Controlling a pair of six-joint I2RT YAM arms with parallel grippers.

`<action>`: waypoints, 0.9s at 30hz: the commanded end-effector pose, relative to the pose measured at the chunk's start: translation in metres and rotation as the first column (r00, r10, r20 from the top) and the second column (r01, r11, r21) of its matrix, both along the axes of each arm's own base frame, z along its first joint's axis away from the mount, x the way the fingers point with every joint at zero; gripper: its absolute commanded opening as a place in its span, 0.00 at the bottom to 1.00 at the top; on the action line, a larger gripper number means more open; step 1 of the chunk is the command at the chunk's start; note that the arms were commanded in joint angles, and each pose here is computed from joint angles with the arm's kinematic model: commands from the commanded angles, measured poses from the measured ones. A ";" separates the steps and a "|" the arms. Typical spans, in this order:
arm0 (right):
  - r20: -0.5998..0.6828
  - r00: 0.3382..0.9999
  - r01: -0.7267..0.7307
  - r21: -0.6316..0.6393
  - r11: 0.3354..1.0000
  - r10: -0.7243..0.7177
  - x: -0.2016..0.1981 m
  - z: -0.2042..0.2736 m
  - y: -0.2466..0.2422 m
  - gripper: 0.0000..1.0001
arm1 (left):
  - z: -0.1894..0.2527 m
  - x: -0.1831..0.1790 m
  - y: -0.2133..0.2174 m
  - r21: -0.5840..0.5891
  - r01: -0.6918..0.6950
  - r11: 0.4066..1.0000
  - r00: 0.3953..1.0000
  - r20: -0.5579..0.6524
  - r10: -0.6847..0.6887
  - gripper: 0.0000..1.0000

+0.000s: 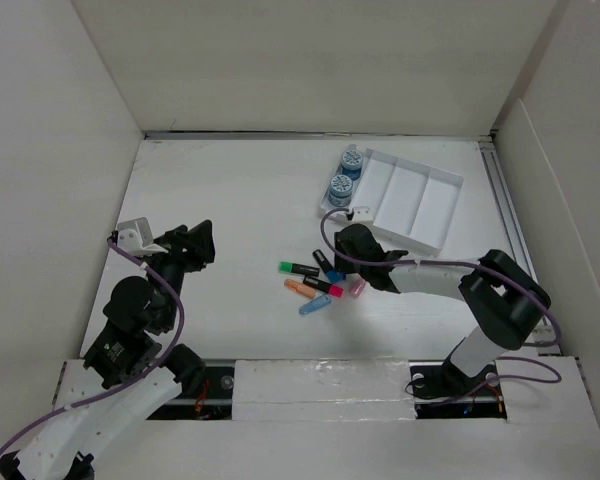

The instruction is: Organize the desk

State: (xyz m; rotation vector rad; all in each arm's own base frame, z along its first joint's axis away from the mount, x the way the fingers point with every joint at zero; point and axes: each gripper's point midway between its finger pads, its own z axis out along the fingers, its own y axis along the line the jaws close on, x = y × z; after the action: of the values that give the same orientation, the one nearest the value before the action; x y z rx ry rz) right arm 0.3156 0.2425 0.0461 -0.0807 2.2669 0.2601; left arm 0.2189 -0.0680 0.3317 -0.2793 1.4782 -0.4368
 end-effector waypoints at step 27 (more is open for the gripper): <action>0.238 0.923 0.233 0.284 0.930 -0.304 0.151 0.125 -0.067 0.18 | 0.013 -0.006 -0.002 -0.026 0.036 0.999 0.998 0.056 -0.034 0.55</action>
State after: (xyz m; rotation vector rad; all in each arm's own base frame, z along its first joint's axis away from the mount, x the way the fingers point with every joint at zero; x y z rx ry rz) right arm 0.4335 0.1713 0.1385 0.2695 2.0131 0.2760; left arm 0.2152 -0.0701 0.3352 -0.2641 1.4667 -0.4646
